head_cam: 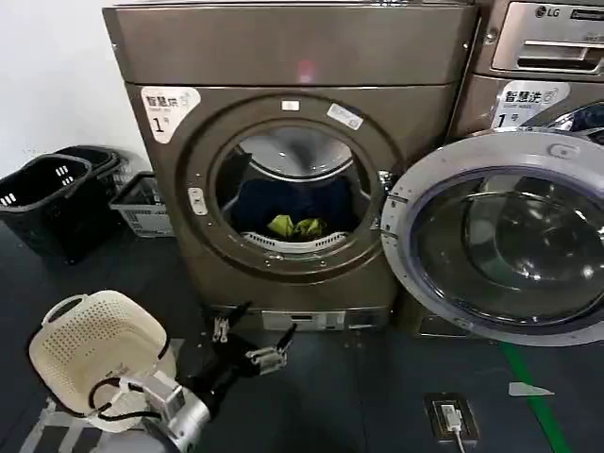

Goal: Grasp the clothes from the dryer.

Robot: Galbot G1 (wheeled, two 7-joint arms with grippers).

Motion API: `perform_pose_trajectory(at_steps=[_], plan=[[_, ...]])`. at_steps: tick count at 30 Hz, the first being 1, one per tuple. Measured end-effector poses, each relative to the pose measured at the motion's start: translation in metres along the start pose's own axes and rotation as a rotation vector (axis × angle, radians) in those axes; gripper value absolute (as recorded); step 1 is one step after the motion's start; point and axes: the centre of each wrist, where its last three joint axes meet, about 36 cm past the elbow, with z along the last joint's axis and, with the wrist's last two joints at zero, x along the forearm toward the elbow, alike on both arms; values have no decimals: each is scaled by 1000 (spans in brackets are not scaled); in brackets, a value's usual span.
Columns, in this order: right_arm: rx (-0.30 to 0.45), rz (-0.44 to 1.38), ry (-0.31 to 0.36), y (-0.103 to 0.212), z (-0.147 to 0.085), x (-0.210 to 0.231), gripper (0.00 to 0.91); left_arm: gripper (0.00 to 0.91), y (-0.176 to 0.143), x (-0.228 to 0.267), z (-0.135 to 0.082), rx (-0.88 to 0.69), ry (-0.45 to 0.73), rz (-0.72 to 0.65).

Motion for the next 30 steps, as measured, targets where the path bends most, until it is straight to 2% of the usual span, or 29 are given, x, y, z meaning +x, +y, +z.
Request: perform_pose_trajectory(at_steps=[30], plan=[[-23,-23,-32,21,5,-3,907,907,1,-5,5,-7,15,-4]])
